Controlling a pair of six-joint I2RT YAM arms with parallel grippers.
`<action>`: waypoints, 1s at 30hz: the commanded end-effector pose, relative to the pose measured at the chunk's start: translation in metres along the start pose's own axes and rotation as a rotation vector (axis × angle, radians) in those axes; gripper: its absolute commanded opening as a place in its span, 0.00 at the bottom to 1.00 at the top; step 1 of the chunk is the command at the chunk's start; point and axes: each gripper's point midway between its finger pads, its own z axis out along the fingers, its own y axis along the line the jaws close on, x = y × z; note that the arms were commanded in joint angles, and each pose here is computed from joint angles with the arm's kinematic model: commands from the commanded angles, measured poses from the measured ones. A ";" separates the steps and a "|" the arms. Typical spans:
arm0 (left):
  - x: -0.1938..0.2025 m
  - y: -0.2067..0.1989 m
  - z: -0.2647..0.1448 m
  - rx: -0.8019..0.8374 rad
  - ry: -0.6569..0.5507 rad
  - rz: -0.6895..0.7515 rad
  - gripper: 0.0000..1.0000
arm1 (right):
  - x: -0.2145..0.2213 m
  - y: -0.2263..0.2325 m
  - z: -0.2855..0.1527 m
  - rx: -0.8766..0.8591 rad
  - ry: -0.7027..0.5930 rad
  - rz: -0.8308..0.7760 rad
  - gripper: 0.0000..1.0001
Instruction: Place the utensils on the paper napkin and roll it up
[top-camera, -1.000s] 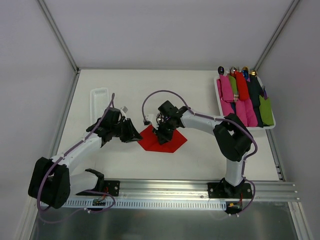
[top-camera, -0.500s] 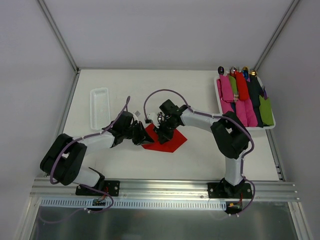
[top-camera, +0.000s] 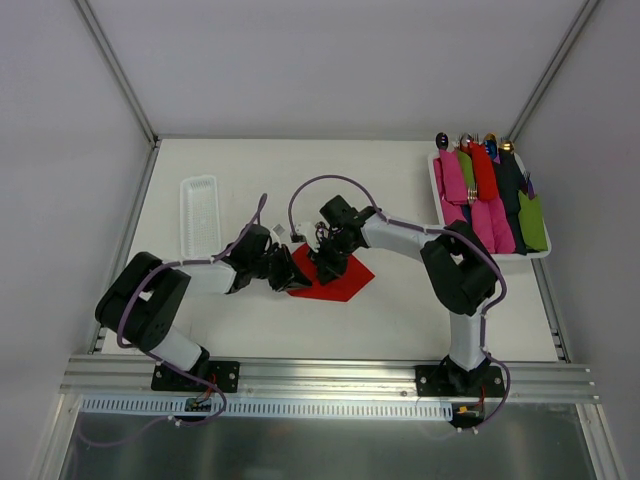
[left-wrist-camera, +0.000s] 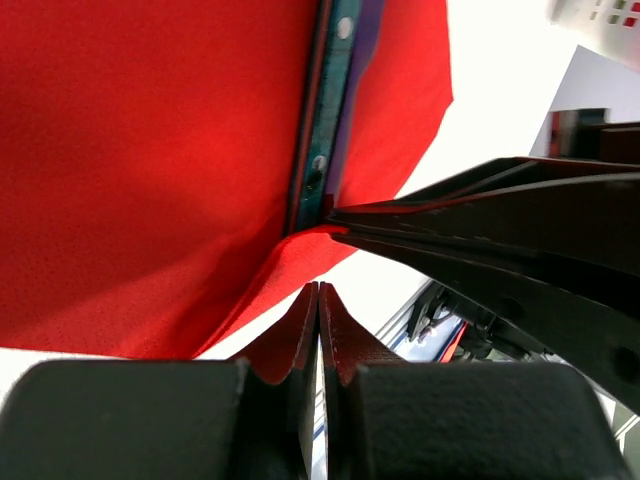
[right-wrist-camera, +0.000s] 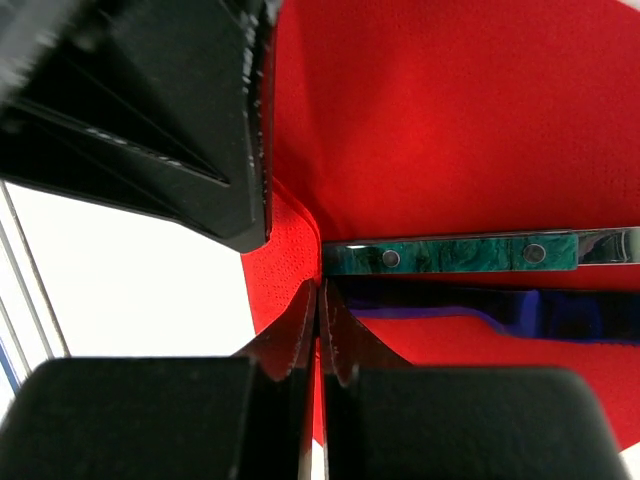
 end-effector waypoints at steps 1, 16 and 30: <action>0.007 -0.002 0.004 0.029 0.034 0.010 0.00 | -0.012 -0.002 -0.005 -0.014 -0.025 -0.003 0.01; 0.016 0.020 0.014 -0.008 0.062 -0.056 0.00 | -0.013 -0.004 -0.005 -0.017 -0.031 0.004 0.01; 0.021 0.049 0.020 -0.085 0.043 -0.136 0.00 | -0.031 -0.007 -0.039 0.051 -0.098 0.041 0.25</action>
